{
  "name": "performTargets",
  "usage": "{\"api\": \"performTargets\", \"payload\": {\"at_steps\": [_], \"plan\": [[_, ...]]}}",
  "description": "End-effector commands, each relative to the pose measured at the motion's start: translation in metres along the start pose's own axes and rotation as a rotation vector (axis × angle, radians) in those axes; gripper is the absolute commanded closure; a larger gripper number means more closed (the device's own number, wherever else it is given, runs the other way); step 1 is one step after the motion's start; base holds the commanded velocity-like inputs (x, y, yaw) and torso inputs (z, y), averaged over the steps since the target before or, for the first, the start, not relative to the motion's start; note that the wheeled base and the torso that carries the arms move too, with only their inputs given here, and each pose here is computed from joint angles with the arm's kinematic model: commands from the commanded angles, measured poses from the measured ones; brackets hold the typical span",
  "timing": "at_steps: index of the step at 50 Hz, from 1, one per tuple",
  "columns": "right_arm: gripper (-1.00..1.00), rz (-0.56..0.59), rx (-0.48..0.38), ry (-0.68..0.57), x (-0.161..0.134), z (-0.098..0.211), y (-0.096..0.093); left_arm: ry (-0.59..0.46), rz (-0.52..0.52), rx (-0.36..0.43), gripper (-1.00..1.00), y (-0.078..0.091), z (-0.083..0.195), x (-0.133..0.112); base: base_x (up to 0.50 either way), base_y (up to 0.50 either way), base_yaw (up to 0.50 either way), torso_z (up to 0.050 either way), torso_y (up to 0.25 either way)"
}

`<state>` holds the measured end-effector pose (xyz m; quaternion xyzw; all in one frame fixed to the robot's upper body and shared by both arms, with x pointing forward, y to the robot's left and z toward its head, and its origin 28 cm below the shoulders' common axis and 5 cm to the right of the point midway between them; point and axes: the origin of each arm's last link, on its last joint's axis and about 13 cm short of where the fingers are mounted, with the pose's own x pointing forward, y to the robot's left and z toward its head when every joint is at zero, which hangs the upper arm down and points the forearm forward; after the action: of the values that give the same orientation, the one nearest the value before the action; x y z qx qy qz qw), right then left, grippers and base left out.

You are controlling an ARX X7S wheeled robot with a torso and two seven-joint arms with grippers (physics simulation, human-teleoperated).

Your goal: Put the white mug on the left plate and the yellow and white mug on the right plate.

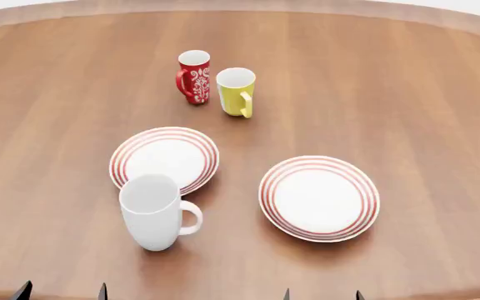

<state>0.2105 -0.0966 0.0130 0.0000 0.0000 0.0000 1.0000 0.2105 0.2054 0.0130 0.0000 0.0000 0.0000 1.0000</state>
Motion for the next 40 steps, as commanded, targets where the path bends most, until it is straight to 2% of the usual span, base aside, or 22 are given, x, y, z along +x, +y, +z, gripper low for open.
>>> {"api": "performTargets", "payload": {"at_steps": [1, 3, 4, 7, 8, 9, 14, 24, 40], "plan": [[-1.00, -0.003, 0.020, -0.006, 0.001, 0.000, 0.000, 0.005, 0.005, 0.004, -1.00, -0.001, 0.001, 0.000, 0.00, 0.00, 0.00, 0.000, 0.000], [-1.00, 0.000, 0.034, -0.003, 0.000, -0.001, 0.000, 0.008, -0.002, 0.003, -1.00, -0.002, 0.000, -0.002, 0.00, 0.00, 0.00, 0.000, 0.000], [-1.00, 0.014, 0.070, -0.011, -0.001, 0.000, 0.000, 0.009, -0.004, 0.007, -1.00, -0.002, 0.000, -0.002, 0.00, 0.00, 0.00, 0.000, 0.000], [-1.00, 0.028, 0.081, -0.015, -0.002, 0.002, 0.000, 0.007, -0.020, 0.021, -1.00, -0.003, 0.003, -0.004, 0.00, 0.00, 0.00, 0.000, 0.000], [-1.00, 0.116, 0.087, -0.022, 0.027, -0.016, 0.046, 0.016, -0.082, 0.080, -1.00, -0.005, -0.020, -0.021, 0.00, 0.00, 0.00, 0.000, 0.000], [-1.00, 0.025, 0.074, -0.011, -0.002, 0.001, 0.000, 0.008, -0.025, 0.050, -1.00, -0.004, 0.002, -0.005, 0.00, 0.00, 0.00, 0.000, 0.000], [-1.00, 0.016, 0.069, -0.059, -0.005, 0.010, 0.000, 0.000, -0.008, 0.044, -1.00, -0.001, 0.008, -0.002, 0.00, 0.00, 0.24, 0.000, 0.000], [-1.00, 0.038, 0.056, -0.056, -0.003, 0.009, -0.001, -0.023, -0.008, 0.064, -1.00, -0.005, 0.010, -0.004, 0.00, 0.00, 0.50, 0.000, 0.000], [-1.00, 0.056, 0.035, -0.057, -0.001, 0.012, 0.006, -0.024, -0.012, 0.064, -1.00, -0.002, 0.014, -0.004, 0.00, 0.00, 0.50, 0.000, 0.000]]}}
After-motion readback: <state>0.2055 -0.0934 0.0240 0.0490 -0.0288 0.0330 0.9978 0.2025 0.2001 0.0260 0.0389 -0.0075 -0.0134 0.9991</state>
